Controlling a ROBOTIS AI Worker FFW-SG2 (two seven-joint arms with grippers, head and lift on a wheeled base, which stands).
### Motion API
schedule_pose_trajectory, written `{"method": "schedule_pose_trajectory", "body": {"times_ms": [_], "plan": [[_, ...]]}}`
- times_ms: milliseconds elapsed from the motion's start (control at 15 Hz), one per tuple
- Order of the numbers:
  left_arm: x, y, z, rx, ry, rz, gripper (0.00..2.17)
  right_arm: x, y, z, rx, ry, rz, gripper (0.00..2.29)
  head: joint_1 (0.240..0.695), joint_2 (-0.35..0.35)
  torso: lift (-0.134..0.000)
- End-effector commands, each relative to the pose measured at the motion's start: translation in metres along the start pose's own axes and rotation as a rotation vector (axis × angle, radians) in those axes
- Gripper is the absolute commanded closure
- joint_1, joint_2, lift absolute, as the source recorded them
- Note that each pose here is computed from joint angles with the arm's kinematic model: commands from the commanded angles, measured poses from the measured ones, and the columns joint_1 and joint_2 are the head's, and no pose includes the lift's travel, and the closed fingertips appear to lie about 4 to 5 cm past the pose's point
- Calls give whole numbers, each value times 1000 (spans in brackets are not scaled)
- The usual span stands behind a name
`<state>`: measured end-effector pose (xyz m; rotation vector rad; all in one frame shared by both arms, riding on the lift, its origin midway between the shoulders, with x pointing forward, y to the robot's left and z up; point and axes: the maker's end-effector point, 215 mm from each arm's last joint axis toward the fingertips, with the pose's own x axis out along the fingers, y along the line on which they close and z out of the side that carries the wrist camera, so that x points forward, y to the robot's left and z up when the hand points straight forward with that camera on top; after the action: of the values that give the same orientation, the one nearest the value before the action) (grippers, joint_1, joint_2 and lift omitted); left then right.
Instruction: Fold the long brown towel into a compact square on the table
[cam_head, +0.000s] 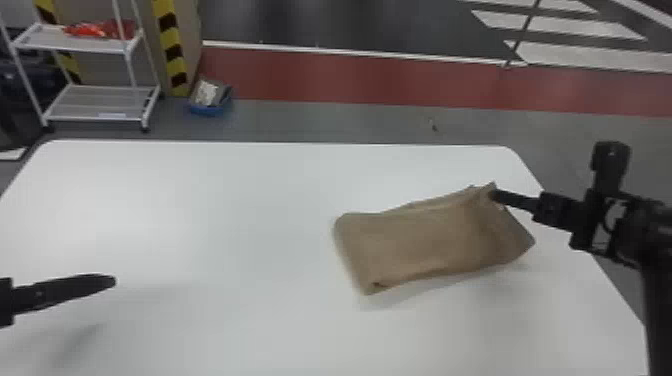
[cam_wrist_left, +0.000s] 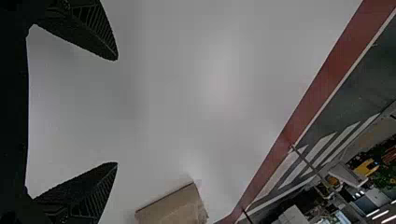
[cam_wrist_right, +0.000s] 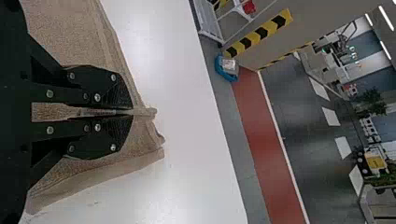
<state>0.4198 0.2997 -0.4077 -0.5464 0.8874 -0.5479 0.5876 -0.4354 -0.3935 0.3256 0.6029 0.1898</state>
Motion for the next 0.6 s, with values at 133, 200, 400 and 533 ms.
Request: {"method": "schedule_pose_trajectory", "body": {"times_ms": [133,200,400,533], "plan": [[-10,-27,9,20,-28,-47,80,11,6,-15,-15,6,11,1031,695,-145,-124],[-10,-34,7,22,-28,-61,80,11,4,-20,-14,15,6,1025,695,-144,-124],[-1,-60,9,50,-41,-102,80,6,-8,-30,-13,24,-33,-2,695,-157,-124],[1,-71,11,59,-49,-126,80,-9,-11,-27,-30,-5,-50,49,695,-180,-124]]}}
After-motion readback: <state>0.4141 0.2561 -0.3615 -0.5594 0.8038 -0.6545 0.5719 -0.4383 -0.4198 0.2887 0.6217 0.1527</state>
